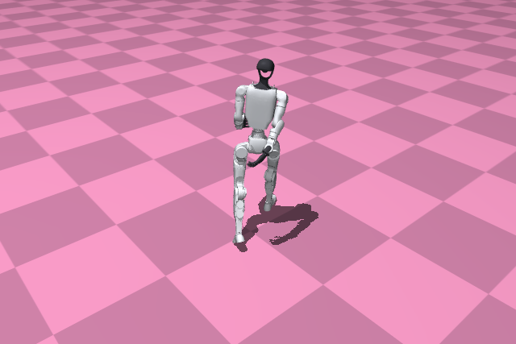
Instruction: Walk run
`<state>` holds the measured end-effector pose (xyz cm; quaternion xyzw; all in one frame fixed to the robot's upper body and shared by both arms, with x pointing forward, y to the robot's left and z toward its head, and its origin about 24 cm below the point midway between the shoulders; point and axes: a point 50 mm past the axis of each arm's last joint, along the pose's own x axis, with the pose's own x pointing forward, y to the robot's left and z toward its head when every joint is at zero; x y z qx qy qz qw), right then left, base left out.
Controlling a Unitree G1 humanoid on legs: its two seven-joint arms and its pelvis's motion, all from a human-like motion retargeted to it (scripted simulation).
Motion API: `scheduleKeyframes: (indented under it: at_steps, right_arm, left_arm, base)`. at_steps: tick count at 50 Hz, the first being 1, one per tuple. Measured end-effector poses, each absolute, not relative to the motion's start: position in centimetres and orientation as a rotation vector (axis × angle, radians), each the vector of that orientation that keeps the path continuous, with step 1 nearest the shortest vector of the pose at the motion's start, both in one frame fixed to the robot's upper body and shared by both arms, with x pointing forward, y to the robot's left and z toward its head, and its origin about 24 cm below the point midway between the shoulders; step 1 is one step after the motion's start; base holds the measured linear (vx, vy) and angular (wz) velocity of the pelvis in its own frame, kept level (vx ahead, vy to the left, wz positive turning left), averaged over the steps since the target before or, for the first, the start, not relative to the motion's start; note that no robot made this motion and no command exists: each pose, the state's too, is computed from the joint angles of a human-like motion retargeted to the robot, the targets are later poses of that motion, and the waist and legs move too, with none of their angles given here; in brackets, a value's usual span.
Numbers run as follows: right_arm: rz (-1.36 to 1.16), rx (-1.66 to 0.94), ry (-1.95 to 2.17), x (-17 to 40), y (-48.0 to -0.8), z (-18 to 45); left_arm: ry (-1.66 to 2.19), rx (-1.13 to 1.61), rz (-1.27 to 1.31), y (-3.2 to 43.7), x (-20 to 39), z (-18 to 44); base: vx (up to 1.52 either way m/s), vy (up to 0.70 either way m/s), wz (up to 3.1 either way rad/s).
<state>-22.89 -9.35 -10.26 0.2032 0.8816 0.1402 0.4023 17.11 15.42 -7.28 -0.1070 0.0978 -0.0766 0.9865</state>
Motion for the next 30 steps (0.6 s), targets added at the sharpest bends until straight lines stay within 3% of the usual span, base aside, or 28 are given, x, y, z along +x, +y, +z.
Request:
scheduleKeyframes:
  at_steps: [4,10,14,18,24,30]
  right_arm:
    - [0.171,0.406,1.969,-16.2,-12.8,-14.3]
    - [-0.126,0.080,1.377,2.9,-19.1,-17.9]
    - [-0.100,-0.211,0.912,15.7,-23.2,-13.8]
    - [-0.044,-0.459,0.571,24.4,-25.6,-7.3]
    - [-0.139,-0.649,0.364,29.3,-27.9,-1.4]
    - [-0.261,-0.484,0.592,23.9,-28.0,-7.1]
  left_arm:
    - [0.267,-0.202,-0.132,15.1,14.8,-8.7]
    - [0.366,-0.227,-0.048,15.5,12.0,-10.2]
    - [0.374,-0.206,-0.032,16.7,11.2,-10.2]
    - [0.351,-0.150,-0.028,18.4,11.2,-9.7]
    - [0.319,-0.151,0.006,18.8,12.3,-9.2]
    - [0.324,-0.141,-0.048,18.4,12.7,-9.3]
  base:
    - [1.02,-0.47,-0.81]
    - [0.89,-0.70,-1.48]
    - [0.79,-0.33,-2.53]
    - [1.01,-0.18,-2.70]
    - [1.00,-0.03,-1.23]
    - [1.31,-0.23,-0.72]
